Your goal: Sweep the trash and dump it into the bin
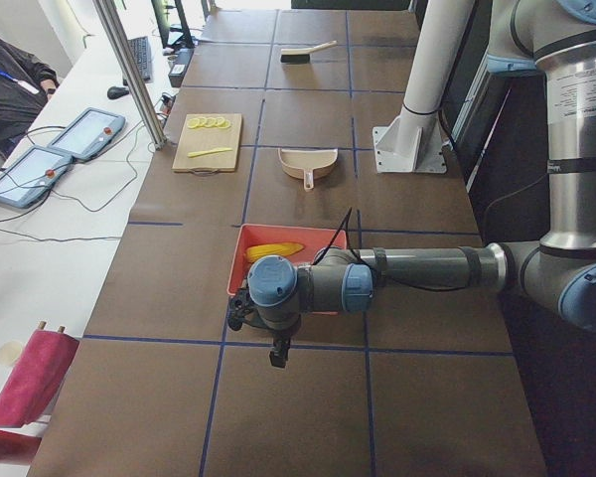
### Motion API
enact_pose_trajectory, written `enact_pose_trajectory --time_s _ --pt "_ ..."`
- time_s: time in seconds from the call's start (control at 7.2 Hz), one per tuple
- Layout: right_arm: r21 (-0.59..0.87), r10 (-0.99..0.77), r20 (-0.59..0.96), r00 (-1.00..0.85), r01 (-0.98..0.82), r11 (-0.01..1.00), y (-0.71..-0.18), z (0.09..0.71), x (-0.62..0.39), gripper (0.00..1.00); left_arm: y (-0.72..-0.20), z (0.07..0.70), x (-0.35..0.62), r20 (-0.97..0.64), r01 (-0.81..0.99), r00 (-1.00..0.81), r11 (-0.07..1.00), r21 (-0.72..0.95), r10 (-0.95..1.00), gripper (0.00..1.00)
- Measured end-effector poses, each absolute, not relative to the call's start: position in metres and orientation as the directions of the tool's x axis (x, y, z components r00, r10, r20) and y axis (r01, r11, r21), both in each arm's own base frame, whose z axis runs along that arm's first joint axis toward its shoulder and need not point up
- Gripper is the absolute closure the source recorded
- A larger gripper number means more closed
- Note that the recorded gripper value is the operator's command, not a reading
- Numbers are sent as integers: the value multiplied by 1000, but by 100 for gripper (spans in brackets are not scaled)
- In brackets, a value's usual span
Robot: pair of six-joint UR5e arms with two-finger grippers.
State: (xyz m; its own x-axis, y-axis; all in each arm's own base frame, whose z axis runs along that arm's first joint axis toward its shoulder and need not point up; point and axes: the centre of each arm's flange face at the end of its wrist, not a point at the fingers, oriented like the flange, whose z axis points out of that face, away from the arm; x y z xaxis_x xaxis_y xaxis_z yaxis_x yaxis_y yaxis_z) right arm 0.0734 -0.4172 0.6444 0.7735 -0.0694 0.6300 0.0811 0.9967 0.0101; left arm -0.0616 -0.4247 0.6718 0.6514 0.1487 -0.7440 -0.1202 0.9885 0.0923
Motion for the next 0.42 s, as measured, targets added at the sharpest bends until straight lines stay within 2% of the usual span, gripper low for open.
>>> enact_pose_trajectory --time_s 0.42 --pt "10 -72 630 773 84 996 -417 644 72 0 -424 674 -62 -745 -120 651 989 87 145 0"
